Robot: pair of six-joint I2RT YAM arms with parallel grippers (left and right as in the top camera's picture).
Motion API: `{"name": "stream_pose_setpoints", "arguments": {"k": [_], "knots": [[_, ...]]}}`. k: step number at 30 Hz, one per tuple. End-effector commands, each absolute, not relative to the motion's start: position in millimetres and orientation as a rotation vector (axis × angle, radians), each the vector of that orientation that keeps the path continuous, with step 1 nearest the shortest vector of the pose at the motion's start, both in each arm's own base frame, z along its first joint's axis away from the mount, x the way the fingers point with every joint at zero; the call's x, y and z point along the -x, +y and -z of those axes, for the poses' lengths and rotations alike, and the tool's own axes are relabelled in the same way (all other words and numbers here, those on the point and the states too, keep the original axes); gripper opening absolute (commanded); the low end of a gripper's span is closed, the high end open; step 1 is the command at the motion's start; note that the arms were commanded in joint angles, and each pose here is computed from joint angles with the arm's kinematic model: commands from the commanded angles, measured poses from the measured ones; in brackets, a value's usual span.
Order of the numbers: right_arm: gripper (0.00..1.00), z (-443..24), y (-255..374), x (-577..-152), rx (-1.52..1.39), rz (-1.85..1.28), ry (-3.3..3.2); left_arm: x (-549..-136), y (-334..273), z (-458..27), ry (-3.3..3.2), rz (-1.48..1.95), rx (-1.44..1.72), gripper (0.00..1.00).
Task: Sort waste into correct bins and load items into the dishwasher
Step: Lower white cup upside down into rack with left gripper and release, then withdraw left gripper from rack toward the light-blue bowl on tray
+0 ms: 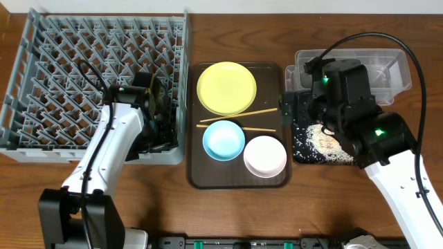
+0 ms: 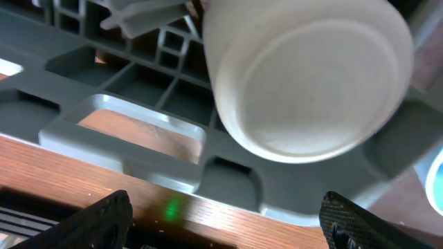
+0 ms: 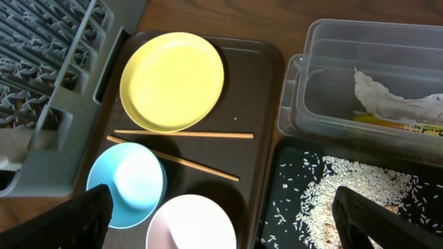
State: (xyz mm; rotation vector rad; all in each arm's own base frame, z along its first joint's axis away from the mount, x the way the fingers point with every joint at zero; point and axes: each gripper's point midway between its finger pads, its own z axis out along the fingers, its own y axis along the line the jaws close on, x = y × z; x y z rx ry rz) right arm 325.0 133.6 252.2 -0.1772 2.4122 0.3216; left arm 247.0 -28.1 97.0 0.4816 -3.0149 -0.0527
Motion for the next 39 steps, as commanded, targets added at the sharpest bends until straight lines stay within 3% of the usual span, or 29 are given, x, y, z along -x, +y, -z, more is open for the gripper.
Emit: {"name": "stream_pose_setpoints", "arguments": {"k": [1,14,26,29,39], "knots": [[0.99,-252,133,-326,0.192,-0.307,2.410,-267,-35,-119,-3.092,-0.010,-0.501,0.88],[0.99,-257,115,-338,0.023,-0.293,2.386,-287,-110,-176,-3.340,-0.336,-0.208,0.84],[0.99,-247,32,-345,-0.334,-0.199,2.413,-304,-164,-127,-3.279,-0.312,-0.046,0.84],[0.99,-244,23,-342,-0.367,-0.183,2.424,-308,-166,-112,-3.259,-0.286,0.009,0.89],[0.99,-240,11,-337,-0.401,-0.109,2.439,-309,-167,-72,-3.171,-0.205,0.068,0.86]]}}
